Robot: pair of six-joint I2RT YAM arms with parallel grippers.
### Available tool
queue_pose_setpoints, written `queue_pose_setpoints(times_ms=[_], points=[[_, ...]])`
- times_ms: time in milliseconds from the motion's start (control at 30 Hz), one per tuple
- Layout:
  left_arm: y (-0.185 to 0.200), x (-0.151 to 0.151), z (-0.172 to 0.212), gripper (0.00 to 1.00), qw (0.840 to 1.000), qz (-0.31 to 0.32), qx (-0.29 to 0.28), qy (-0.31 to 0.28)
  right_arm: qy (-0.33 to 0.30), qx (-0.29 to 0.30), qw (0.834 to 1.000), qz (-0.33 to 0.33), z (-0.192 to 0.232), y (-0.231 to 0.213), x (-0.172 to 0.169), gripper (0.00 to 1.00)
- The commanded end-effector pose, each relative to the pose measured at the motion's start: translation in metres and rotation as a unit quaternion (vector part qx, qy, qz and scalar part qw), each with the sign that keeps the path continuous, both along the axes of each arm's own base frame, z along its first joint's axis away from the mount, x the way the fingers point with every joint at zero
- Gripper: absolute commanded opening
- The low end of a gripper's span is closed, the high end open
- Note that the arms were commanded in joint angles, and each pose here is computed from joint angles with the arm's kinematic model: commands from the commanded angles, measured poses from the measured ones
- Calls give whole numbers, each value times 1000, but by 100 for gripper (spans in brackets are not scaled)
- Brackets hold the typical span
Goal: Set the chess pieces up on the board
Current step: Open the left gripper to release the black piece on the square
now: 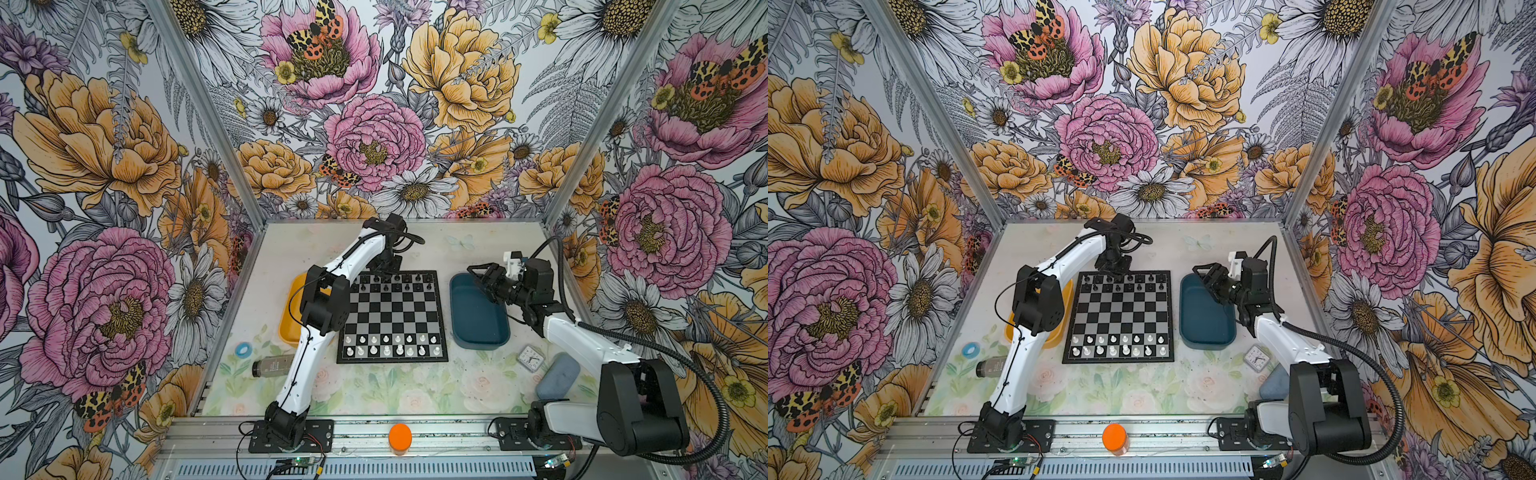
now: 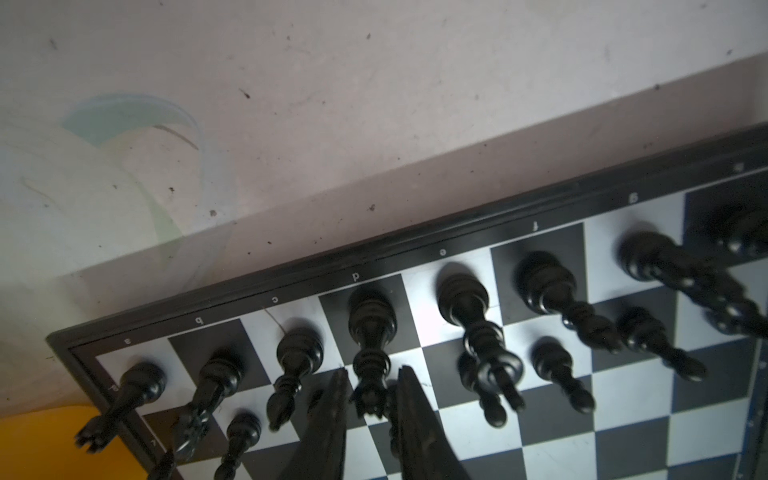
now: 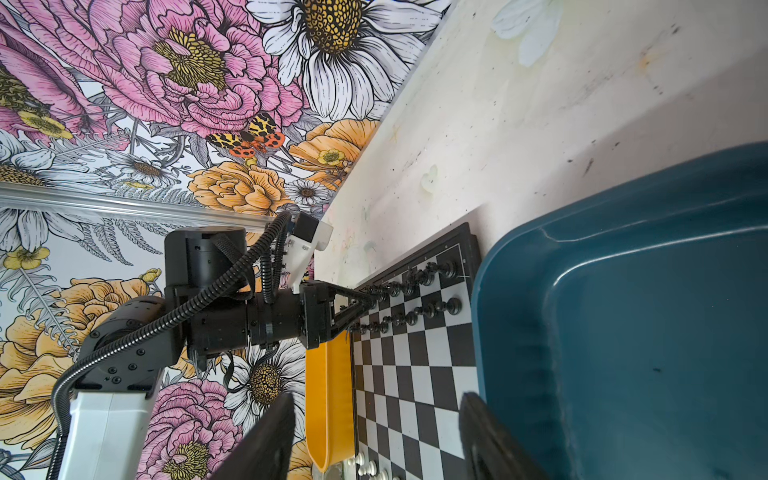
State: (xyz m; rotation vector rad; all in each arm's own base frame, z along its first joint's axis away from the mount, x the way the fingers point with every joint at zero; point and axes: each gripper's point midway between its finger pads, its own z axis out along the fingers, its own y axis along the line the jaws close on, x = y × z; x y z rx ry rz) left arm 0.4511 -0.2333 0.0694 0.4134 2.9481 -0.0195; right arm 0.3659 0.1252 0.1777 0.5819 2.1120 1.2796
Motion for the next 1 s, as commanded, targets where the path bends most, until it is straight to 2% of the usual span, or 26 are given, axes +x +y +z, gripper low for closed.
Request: queue_pose_setpoints(times_ms=[0, 967], points=[[4, 7, 5, 26, 1000, 2, 6, -12, -9, 4, 1000, 1, 3, -1, 3, 65], [2, 10, 16, 36, 1000, 0, 2, -25, -6, 4, 1000, 1, 1, 0, 2, 65]])
